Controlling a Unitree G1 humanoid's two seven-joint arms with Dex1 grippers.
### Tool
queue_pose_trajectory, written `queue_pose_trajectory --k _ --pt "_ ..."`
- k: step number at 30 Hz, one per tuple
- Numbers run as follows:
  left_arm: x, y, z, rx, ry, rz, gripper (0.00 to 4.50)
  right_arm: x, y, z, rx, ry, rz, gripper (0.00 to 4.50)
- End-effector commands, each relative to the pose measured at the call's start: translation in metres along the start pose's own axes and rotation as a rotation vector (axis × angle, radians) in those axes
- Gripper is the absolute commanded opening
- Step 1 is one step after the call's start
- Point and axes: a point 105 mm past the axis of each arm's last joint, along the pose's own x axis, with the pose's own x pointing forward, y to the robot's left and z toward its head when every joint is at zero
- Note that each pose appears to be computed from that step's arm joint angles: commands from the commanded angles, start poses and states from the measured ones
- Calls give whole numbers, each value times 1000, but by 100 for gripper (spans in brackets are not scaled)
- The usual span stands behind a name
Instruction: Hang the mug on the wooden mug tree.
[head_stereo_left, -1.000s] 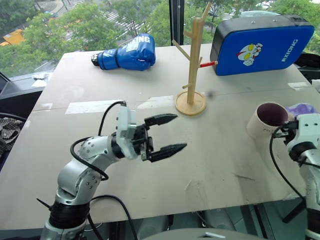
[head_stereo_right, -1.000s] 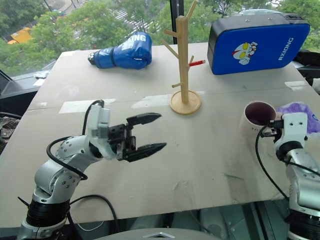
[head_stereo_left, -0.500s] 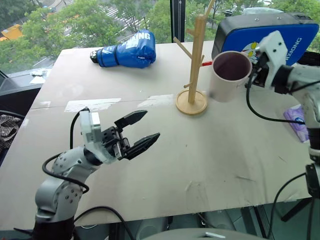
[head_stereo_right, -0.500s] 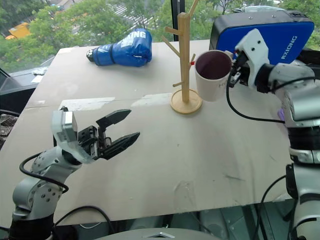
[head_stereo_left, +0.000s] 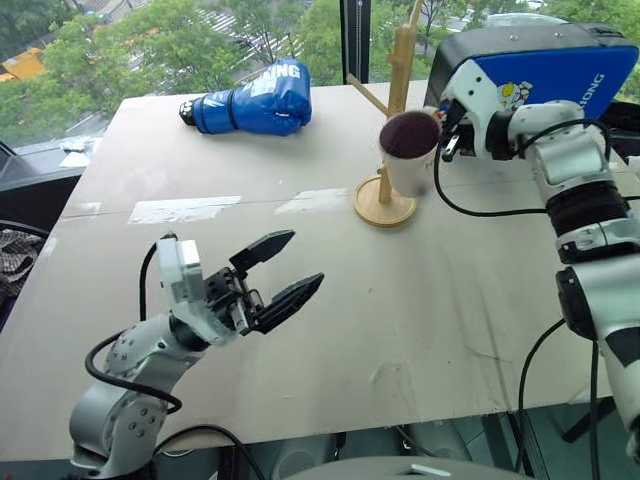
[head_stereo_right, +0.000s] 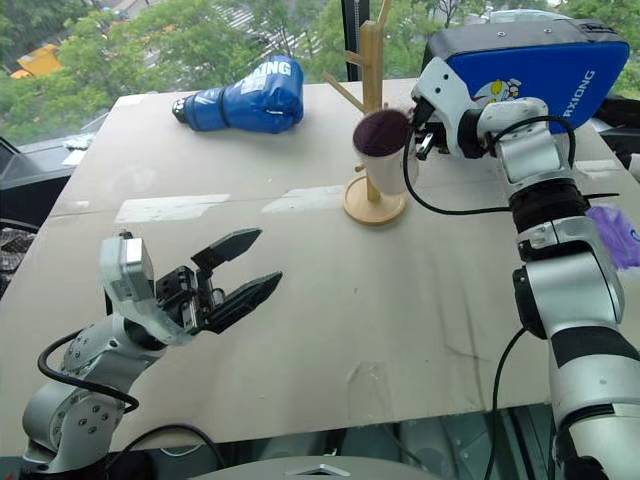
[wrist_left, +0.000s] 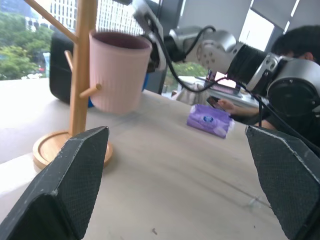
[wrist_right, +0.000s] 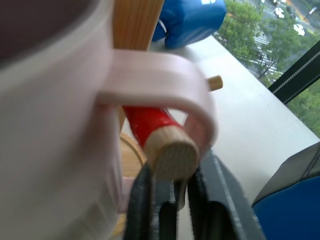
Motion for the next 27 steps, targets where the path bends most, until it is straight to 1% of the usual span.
queue_pose_trajectory --k 1,2,3,4,7,10,14,17,19,23,27 --pt "-2 -1 19 76 -71 12 450 -11 -8 8 -29 -47 -14 221" --pt "-3 -1 19 78 -73 15 450 -15 -10 7 -29 -58 -24 255" --pt "-4 0 19 79 -72 15 450 -19 -11 6 -30 -64 -34 309" --pt "-4 0 18 79 -71 15 450 -23 -12 5 -32 -68 -40 352" --pt "-4 0 15 72 -74 18 450 -42 -11 3 -11 -105 -57 352" --pt "1 0 9 32 -71 4 450 -72 -10 -5 8 -125 -132 352" --pt "11 10 0 24 -21 19 450 -107 6 -21 39 -89 -210 352" --pt "17 18 -18 29 100 38 450 -131 28 -34 90 -62 -258 352" --pt "17 20 -26 26 152 33 450 -146 46 -46 135 -35 -283 352" --pt "13 25 -43 23 265 30 450 -176 87 -80 234 55 -343 352" --pt "7 28 -52 -24 331 8 450 -192 121 -101 305 117 -388 352"
